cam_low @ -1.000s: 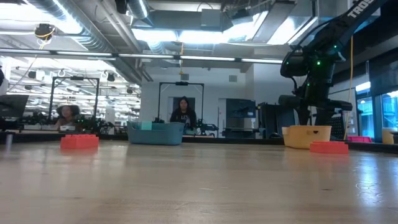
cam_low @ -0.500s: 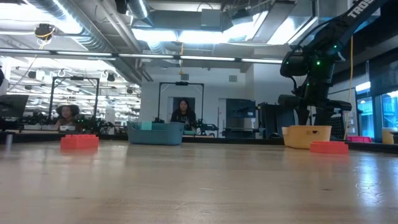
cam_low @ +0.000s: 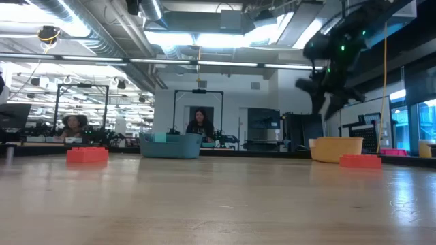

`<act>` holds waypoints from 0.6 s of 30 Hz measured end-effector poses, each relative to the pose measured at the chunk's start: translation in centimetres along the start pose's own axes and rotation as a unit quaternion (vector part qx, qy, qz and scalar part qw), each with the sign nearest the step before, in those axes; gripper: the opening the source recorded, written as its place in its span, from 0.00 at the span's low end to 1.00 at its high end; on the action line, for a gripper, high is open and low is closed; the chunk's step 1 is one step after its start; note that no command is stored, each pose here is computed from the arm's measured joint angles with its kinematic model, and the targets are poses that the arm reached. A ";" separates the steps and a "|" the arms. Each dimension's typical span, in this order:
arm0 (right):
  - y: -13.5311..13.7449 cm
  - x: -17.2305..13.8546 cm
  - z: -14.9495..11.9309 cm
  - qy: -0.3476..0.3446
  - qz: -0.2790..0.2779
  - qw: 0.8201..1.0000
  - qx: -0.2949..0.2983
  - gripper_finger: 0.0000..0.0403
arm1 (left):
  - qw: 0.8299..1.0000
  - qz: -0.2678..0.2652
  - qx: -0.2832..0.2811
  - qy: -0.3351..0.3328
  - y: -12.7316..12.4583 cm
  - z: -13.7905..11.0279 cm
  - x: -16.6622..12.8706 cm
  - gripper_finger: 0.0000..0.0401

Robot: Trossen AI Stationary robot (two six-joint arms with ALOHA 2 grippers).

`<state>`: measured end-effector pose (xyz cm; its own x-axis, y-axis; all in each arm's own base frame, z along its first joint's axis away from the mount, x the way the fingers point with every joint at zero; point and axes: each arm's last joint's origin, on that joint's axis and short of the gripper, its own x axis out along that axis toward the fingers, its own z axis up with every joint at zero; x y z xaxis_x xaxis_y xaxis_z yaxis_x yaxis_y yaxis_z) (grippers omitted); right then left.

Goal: Sort & place blocks by color
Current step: Put the left orange game piece into the orange bin

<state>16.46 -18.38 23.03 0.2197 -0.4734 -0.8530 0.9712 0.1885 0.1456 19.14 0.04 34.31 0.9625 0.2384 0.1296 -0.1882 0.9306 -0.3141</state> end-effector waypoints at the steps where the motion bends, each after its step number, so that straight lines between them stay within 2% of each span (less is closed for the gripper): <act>1: 0.2 -0.8 0.5 -0.014 0.009 1.000 -0.009 0.43 | 1.000 0.000 0.000 0.000 0.0 0.0 0.0 0.48; 5: 1.4 -4.4 1.6 -0.074 0.079 0.993 -0.055 0.43 | 1.000 0.000 0.000 0.000 0.0 0.0 0.0 0.48; 7: 2.2 -6.3 1.7 -0.107 0.148 0.980 -0.081 0.43 | 1.000 0.000 0.000 0.000 0.0 0.0 0.0 0.48; 9: 3.0 -8.2 1.5 -0.138 0.222 0.960 -0.105 0.43 | 1.000 0.000 0.000 0.000 0.0 0.0 0.0 0.48; 12: 4.3 -10.9 0.9 -0.171 0.329 0.919 -0.135 0.43 | 1.000 0.000 0.000 0.000 0.0 0.0 0.0 0.48; 18: 6.8 -15.6 -1.5 -0.193 0.517 0.807 -0.213 0.43 | 1.000 0.000 0.000 0.000 0.0 0.0 0.0 0.48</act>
<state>19.54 -8.44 36.61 0.9836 -0.0918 -0.1552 0.1502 0.8933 0.4235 19.14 0.04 34.31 0.9625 0.2382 0.1296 -0.1880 0.9306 -0.3141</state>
